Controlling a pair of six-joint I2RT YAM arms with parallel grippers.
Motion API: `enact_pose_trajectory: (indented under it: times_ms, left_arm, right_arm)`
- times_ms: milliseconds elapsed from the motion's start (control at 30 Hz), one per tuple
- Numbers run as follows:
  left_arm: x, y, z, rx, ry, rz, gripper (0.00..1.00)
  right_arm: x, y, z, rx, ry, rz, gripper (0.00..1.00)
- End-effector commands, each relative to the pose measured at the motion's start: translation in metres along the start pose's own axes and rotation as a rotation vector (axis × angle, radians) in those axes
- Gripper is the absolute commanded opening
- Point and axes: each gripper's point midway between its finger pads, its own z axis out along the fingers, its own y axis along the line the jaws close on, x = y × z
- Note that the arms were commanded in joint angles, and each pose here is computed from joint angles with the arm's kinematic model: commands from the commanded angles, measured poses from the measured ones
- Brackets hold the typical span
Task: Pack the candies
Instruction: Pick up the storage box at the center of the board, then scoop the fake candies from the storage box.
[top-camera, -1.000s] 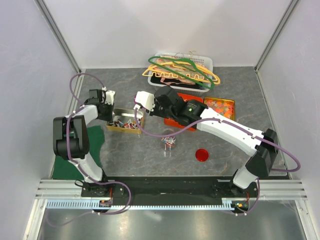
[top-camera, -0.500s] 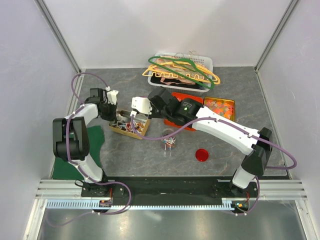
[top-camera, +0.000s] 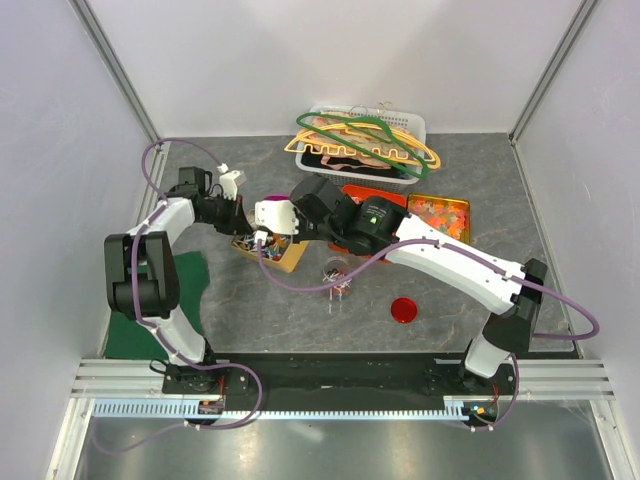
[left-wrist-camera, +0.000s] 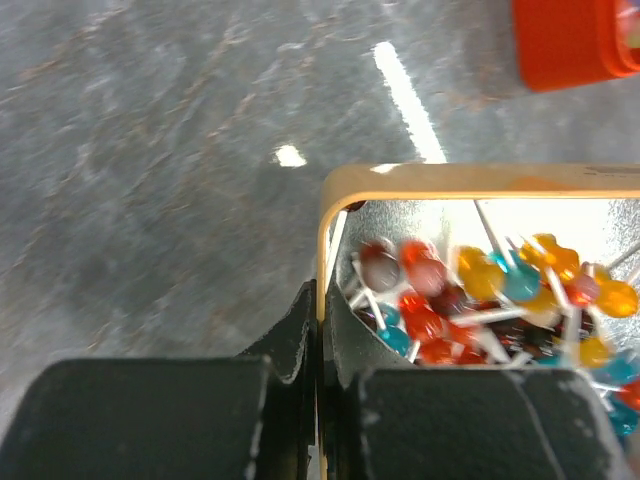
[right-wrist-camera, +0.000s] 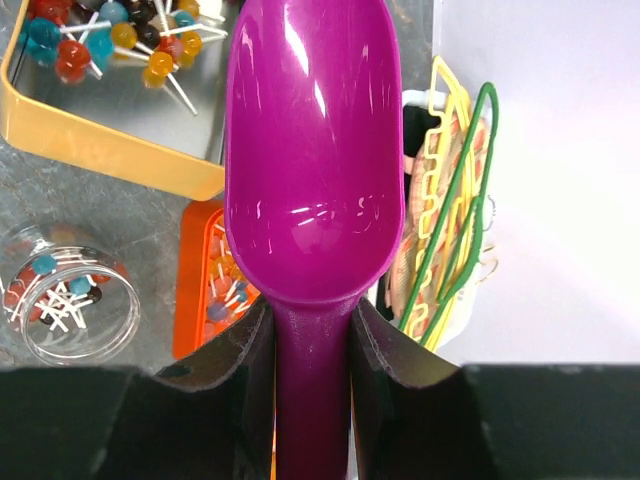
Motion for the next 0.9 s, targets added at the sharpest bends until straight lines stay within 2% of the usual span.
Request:
enact_pose_trajectory:
  times_ms: [0,300,533,867]
  left_arm:
    - [-0.018,-0.012,-0.006,0.054,-0.031,-0.011,0.02]
    - [-0.019,0.048,-0.029,-0.367,0.002,-0.014,0.02]
    - [-0.011,0.056,-0.034,-0.494,0.027,-0.001,0.02]
    - [-0.006,0.042,-0.021,-0.485,0.055,0.035,0.02]
  right_arm:
    - [-0.002,-0.016,-0.014,0.059,0.022,-0.061,0.00]
    - [0.027,-0.002,0.011,0.099,0.256,-0.298,0.00]
    - [0.030,0.017,0.056,0.107,0.347,-0.371,0.00]
    - [0.014,0.041,0.107,0.052,0.356,-0.463,0.00]
